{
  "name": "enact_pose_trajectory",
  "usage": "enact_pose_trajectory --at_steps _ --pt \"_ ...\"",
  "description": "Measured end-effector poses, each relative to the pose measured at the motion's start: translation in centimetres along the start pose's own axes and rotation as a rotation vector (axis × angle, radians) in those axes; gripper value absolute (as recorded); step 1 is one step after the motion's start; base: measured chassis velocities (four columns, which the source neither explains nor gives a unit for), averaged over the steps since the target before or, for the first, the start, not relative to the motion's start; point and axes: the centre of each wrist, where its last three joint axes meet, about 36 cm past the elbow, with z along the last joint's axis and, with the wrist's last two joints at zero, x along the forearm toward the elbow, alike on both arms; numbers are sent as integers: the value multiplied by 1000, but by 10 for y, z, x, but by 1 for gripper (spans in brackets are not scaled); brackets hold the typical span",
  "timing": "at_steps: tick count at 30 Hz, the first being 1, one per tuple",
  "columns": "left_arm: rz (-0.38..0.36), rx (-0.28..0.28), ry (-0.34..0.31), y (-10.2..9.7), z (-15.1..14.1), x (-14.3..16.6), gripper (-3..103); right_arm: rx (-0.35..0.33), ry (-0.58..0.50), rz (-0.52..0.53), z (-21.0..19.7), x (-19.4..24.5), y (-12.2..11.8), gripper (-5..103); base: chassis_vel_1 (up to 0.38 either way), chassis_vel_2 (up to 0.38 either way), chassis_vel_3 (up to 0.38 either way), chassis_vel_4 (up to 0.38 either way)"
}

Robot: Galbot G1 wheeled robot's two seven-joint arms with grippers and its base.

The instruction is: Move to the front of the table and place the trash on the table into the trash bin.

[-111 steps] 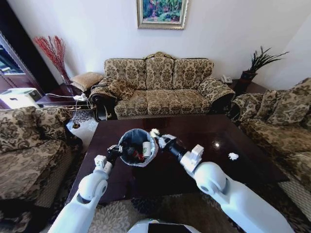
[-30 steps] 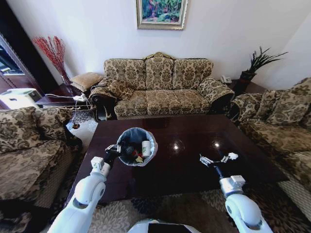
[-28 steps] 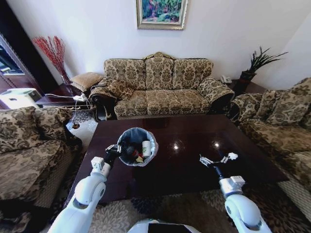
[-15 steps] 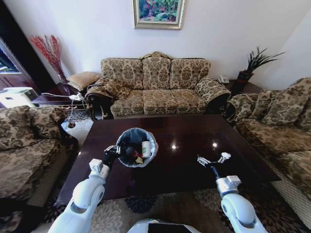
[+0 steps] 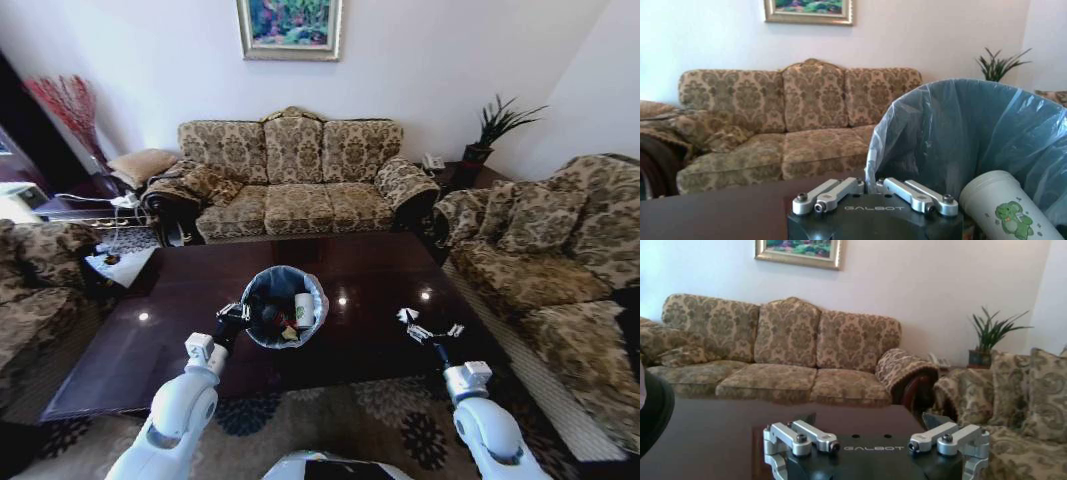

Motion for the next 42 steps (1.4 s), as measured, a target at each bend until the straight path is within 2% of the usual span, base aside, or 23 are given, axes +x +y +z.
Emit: enact_pose_trajectory --at_steps 10,22,42 --pt "9 -1 15 -4 1 1 3 -7 -9 6 9 -1 2 100 -171 -161 165 175" --pt "6 -11 5 -2 3 -3 3 -17 -5 14 12 0 6 100 74 76 28 28" --pt "12 -14 2 -2 6 -4 3 -31 11 54 19 -2 5 100 -25 24 27 -20"
